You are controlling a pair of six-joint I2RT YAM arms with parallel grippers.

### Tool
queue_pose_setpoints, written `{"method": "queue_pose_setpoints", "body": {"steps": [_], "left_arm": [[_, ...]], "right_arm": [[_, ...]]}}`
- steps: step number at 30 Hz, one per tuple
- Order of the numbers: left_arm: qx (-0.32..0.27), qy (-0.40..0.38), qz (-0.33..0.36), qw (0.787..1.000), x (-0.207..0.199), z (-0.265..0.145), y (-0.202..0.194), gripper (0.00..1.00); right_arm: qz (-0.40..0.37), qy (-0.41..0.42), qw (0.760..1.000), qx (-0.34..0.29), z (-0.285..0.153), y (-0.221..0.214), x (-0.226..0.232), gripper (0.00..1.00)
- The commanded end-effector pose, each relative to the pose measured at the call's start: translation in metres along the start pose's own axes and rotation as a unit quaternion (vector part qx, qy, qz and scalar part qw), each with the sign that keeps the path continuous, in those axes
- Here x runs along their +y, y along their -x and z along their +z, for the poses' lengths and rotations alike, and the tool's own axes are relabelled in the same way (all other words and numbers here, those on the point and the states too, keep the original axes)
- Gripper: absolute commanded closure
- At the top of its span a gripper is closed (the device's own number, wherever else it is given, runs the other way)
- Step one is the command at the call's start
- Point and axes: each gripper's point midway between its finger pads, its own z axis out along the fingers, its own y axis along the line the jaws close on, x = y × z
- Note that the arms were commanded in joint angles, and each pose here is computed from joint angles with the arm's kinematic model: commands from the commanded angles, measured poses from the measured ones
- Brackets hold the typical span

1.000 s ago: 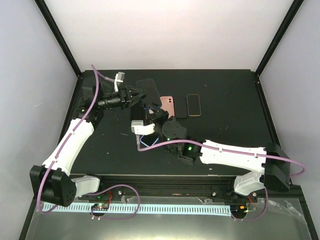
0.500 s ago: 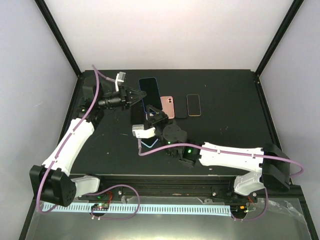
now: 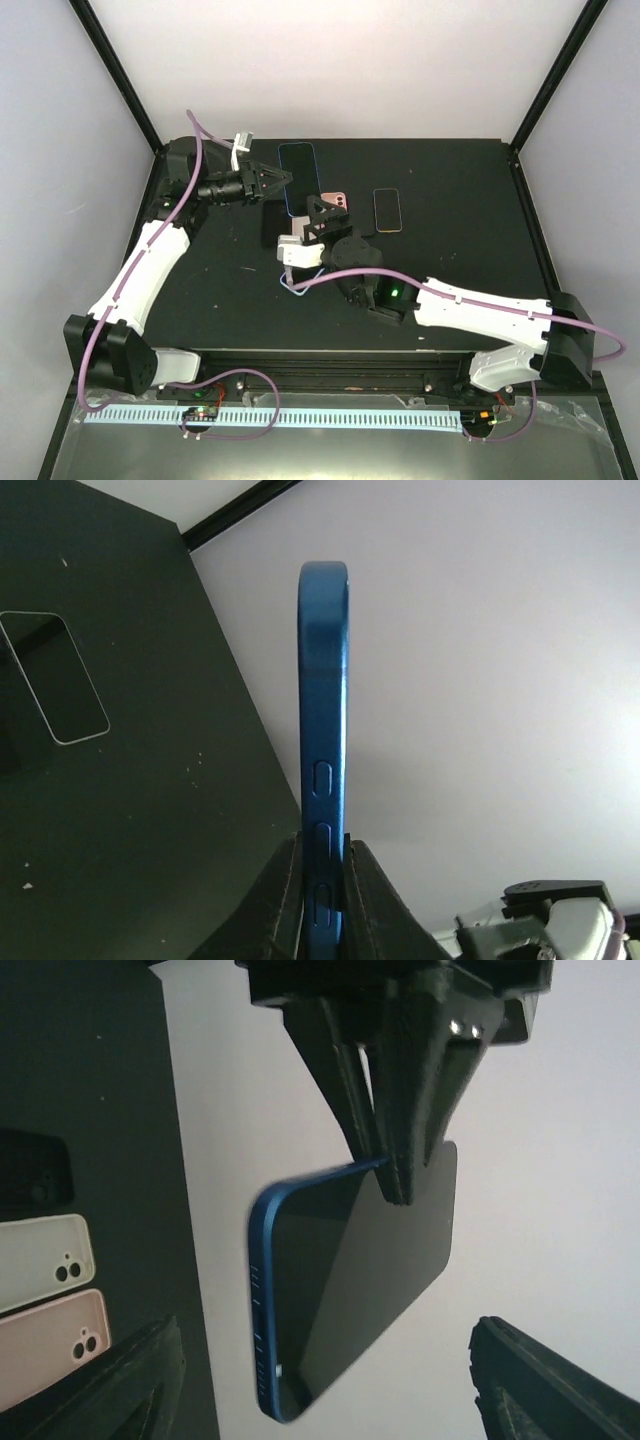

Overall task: Take the phone out of the phone case
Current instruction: Place the phone at the center of the board.

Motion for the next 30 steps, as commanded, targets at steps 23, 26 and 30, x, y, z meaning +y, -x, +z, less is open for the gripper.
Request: {"method": "queue_pose_setpoints", "body": {"steps": [23,26,30], "left_arm": [[-0.072,-0.175,0.232,0.954,-0.107,-0.029,0.003,0.98],[-0.073,-0.186,0.249,0.948,-0.120,-0.032,-0.004,0.98],[-0.077,-0.195,0.261,0.942,-0.131,-0.035,-0.010,0.98]], "right_arm": [[0.613,0.299,0.714,-0.156,-0.034,-0.029,-0.108,0.27],[0.638,0.322,0.679,-0.170,-0.032,-0.024,-0.111,0.29],[0.655,0.354,0.640,-0.190,-0.032,-0.013,-0.112,0.31]]}}
